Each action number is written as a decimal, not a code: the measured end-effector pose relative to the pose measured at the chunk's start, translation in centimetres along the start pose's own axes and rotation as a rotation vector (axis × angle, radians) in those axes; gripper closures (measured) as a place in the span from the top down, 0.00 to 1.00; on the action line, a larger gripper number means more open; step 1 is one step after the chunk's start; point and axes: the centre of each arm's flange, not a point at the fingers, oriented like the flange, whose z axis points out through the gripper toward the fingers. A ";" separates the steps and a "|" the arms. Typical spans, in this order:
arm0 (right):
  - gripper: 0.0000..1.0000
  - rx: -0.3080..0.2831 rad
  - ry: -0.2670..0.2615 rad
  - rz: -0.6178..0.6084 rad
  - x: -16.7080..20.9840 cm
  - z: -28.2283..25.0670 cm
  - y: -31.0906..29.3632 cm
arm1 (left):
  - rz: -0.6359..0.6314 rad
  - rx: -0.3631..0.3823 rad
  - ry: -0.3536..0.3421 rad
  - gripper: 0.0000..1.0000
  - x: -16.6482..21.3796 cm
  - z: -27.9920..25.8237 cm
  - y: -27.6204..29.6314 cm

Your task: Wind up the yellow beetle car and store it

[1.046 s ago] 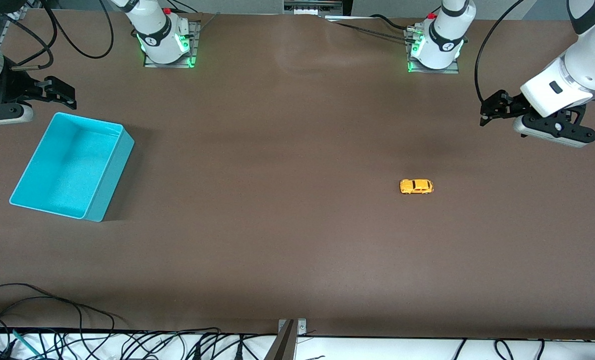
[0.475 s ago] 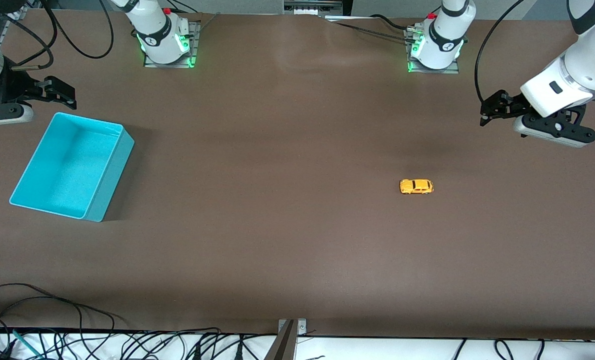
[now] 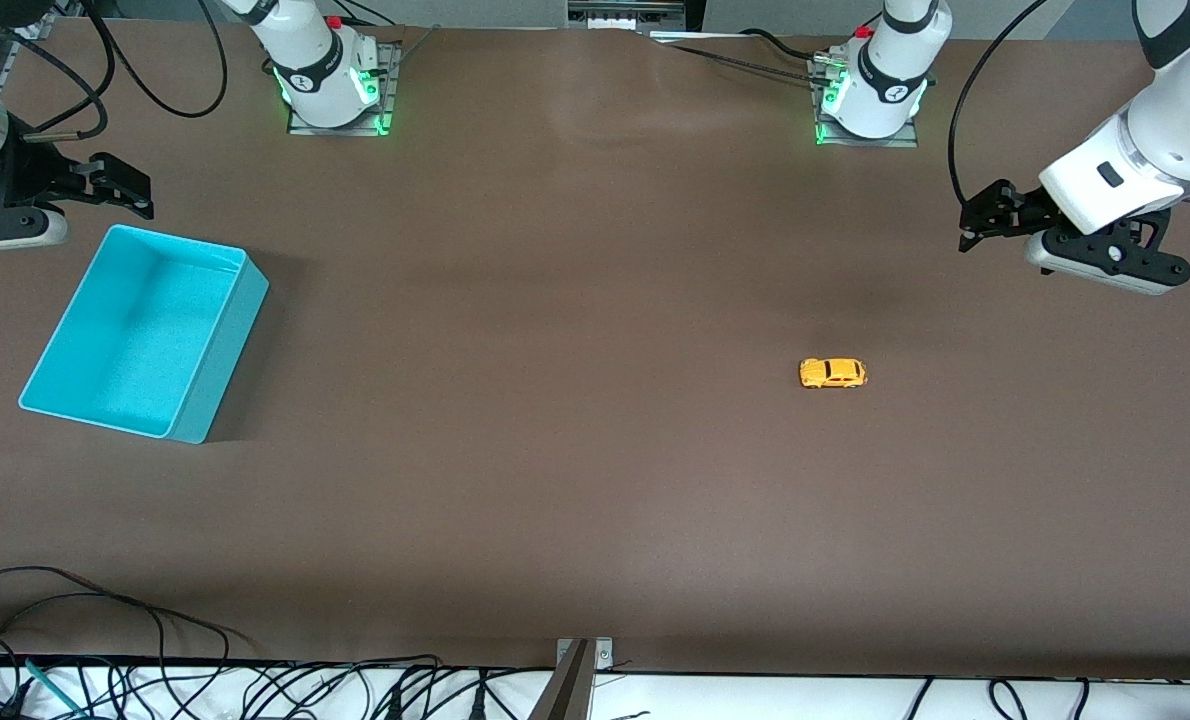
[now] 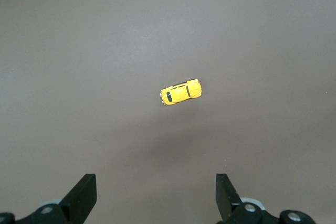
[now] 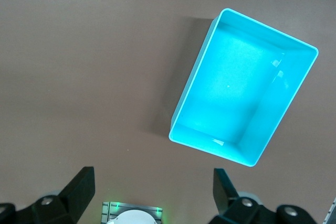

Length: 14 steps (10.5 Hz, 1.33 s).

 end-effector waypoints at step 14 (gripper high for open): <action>1.00 0.000 -0.002 0.000 0.0 0.1 0.0 | 0.311 -0.009 -0.101 1.00 6.0 11.8 -0.3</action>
